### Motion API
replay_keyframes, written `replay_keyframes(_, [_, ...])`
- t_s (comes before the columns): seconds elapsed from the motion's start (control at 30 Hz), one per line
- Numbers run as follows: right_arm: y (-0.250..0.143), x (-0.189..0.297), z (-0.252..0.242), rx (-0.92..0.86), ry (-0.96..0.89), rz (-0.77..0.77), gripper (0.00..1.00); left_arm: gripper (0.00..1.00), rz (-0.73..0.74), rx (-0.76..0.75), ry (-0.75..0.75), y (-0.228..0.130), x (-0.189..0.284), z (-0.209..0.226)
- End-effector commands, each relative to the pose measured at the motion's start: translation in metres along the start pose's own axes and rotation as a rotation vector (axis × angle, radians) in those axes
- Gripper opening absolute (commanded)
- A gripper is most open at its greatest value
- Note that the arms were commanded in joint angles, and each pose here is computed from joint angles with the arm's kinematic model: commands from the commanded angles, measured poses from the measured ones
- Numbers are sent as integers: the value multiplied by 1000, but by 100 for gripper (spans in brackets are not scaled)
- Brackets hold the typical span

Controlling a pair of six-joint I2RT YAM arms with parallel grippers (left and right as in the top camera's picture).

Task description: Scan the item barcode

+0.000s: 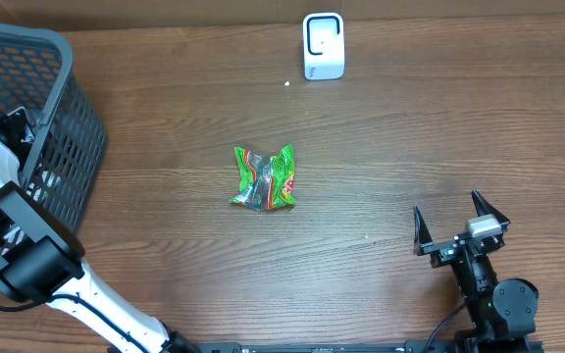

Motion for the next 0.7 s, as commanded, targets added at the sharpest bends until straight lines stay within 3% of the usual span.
replay_keyframes(0.0, [-2,0,-1,0,-2,-2,100,93,297,-62,62,-70,-49,16])
replay_keyframes(0.13, [-2,0,-1,0,-2,-2,100,86,417,-187,184,-82,-43,28])
replay_keyframes(0.27, [-2,0,-1,0,-2,-2,100,83,465,-222,189,-88,-40,28])
replay_keyframes(0.37, [-2,0,-1,0,-2,-2,100,71,504,-253,204,-92,-37,30])
replay_keyframes(0.43, [-2,0,-1,0,-2,-2,100,54,511,-269,213,-92,-37,31])
replay_keyframes(0.5, [-2,0,-1,0,-2,-2,100,46,499,-274,210,-90,-38,29])
replay_keyframes(0.67, [-2,0,-1,0,-2,-2,100,45,440,-273,138,-82,-45,14])
Point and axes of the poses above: each gripper's point midway between its finger pads, its own x axis back along the fingers, its own z axis along the line the jaws close on, y = z × x, the point moved 7 cm from there along x, back along the fingers, and after that the axes turned 11 degrees about -x, right-handed, at the moved point
